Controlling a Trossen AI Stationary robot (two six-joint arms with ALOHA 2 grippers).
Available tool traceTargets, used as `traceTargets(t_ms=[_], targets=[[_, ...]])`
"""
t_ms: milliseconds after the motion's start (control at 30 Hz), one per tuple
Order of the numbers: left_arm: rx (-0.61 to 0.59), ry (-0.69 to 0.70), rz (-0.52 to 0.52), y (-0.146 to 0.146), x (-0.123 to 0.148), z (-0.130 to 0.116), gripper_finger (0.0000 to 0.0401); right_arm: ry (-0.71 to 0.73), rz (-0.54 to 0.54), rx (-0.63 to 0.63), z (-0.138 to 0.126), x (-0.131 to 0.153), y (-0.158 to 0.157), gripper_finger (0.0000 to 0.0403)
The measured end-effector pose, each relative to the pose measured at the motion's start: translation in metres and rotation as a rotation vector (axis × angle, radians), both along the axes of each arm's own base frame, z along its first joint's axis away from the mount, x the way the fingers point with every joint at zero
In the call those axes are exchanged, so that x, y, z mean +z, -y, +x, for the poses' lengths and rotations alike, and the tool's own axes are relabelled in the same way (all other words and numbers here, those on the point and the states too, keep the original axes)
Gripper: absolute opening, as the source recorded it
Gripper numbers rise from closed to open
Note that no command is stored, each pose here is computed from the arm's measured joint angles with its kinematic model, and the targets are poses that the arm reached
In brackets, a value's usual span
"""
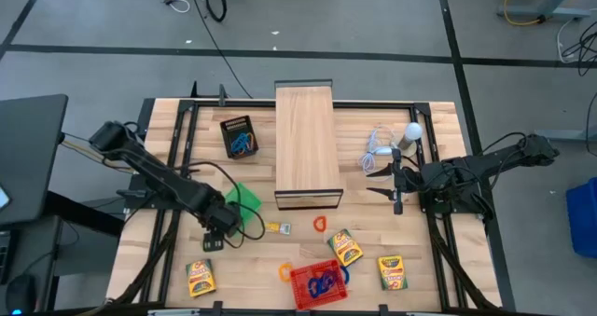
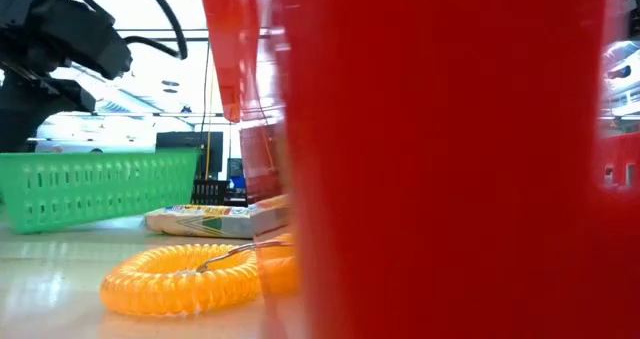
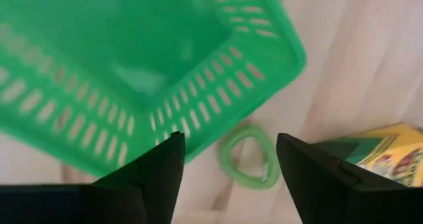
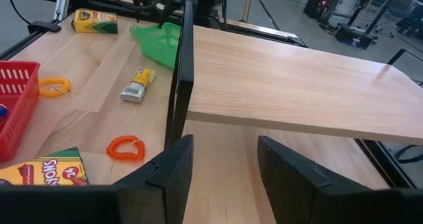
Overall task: Pick & Place Office Desk Supplies
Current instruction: Adjust the green basket on the table
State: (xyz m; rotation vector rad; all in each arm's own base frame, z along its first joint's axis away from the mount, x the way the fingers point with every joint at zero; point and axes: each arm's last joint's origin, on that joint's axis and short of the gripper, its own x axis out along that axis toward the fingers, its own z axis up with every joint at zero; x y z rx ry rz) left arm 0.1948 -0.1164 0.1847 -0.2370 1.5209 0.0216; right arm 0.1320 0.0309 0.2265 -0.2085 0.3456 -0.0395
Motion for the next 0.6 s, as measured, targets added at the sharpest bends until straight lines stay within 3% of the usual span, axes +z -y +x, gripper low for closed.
traceTargets(t_ms=[333,500,600], targets=[[0.023,0.042,-0.024,0.006,0.003,0.0,0.0243,-0.006,-0.005,0.001,0.0,-0.001,0.0,0.0176],[-0.027,0.082,-0.038,0.015,0.011,-0.01,0.0242,-0.006,-0.005,0.001,0.0,-0.001,0.0,0.0176],[-0.058,0.144,0.007,0.023,0.016,-0.018,0.0239,-0.006,-0.006,-0.002,0.0,-0.001,0.0,0.0176]])
